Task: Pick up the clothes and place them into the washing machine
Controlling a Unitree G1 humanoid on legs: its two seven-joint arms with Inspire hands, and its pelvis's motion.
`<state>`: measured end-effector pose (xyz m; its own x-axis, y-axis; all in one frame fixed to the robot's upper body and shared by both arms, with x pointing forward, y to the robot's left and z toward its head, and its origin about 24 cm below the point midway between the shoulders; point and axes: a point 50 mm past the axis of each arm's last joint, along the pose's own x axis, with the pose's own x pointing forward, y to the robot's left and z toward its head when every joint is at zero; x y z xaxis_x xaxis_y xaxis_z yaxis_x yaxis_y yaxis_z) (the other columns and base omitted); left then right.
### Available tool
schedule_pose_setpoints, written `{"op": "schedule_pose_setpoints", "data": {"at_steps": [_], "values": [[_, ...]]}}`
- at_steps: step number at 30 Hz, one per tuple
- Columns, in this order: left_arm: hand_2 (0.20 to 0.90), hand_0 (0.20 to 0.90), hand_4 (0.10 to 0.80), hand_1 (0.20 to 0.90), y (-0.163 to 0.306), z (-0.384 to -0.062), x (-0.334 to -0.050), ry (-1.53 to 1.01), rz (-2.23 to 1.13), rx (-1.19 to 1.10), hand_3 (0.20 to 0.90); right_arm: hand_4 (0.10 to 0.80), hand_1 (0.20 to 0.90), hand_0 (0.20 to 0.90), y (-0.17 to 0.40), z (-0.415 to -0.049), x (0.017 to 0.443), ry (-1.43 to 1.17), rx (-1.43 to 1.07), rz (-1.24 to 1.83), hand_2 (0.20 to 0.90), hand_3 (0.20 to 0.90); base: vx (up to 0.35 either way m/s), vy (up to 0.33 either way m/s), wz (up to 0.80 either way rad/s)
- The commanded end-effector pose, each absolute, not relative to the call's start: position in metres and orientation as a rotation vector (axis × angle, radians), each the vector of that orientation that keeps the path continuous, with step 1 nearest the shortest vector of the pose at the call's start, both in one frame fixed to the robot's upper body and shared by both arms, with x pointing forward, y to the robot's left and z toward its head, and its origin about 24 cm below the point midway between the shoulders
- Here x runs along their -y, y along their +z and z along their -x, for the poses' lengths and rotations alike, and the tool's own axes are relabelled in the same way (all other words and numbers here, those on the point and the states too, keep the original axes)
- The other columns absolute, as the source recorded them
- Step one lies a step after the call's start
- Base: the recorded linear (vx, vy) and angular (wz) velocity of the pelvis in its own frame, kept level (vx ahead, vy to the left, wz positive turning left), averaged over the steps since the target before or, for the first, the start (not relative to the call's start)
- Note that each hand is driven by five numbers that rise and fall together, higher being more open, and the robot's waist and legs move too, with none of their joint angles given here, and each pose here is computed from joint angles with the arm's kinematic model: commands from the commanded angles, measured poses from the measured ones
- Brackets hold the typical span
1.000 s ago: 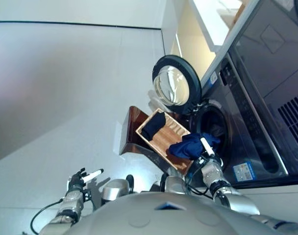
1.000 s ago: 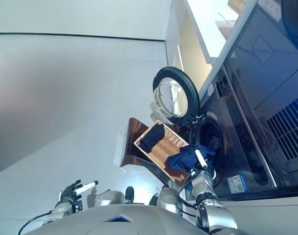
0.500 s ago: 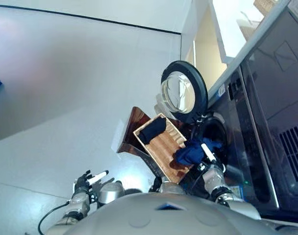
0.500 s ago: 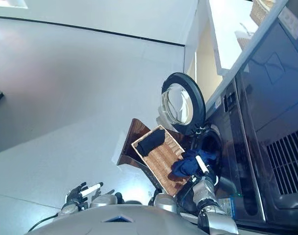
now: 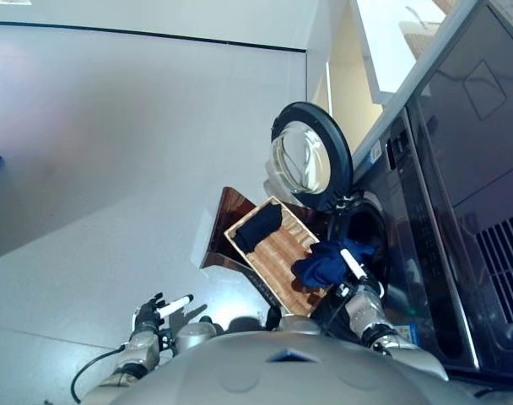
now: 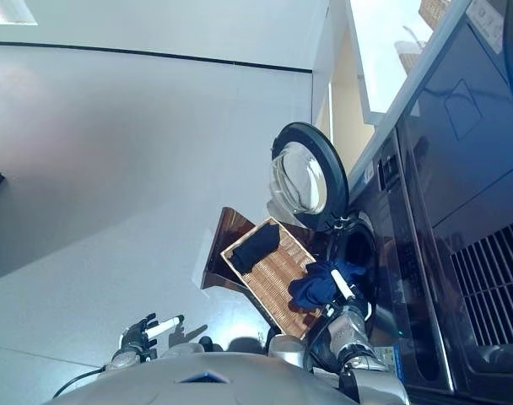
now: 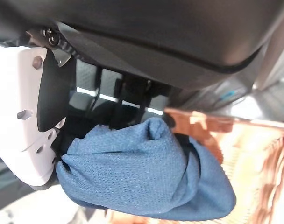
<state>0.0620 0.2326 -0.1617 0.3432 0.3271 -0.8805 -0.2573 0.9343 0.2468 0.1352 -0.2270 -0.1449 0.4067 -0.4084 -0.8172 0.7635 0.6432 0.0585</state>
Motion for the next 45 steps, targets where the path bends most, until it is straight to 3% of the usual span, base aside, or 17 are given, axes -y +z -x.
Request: {"op": "schedule_pose_setpoints", "data": {"at_steps": [1,20,28,45], "values": [[0.9,0.9,0.8,0.9,-0.158,-0.094,-0.221,0.32,-0.066,-1.067,0.9,0.3,0.2,0.2,-0.117,-0.181,0.239,-0.729,-0.643,-0.466,0.2,0.2,0.048,-0.147,0.05],[0.9,0.9,0.8,0.9,-0.151,-0.122,-0.218,0.319,-0.066,-0.99,0.9,0.3,0.2,0.2,-0.121,-0.176,0.248,-0.74,-0.709,-0.401,0.2,0.2,0.146,0.127,-0.18],[0.9,0.9,0.8,0.9,-0.131,-0.154,-0.243,0.453,-0.044,-0.84,0.9,0.3,0.2,0.2,-0.092,-0.237,0.228,-0.61,-0.613,-0.364,0.2,0.2,-0.141,0.08,-0.77],[0.9,0.9,0.8,0.9,-0.127,-0.179,-0.209,0.354,-0.02,-0.791,0.9,0.3,0.2,0.2,-0.061,-0.278,0.22,-0.596,-0.503,-0.368,0.2,0.2,-0.032,0.0,-0.03]]}}
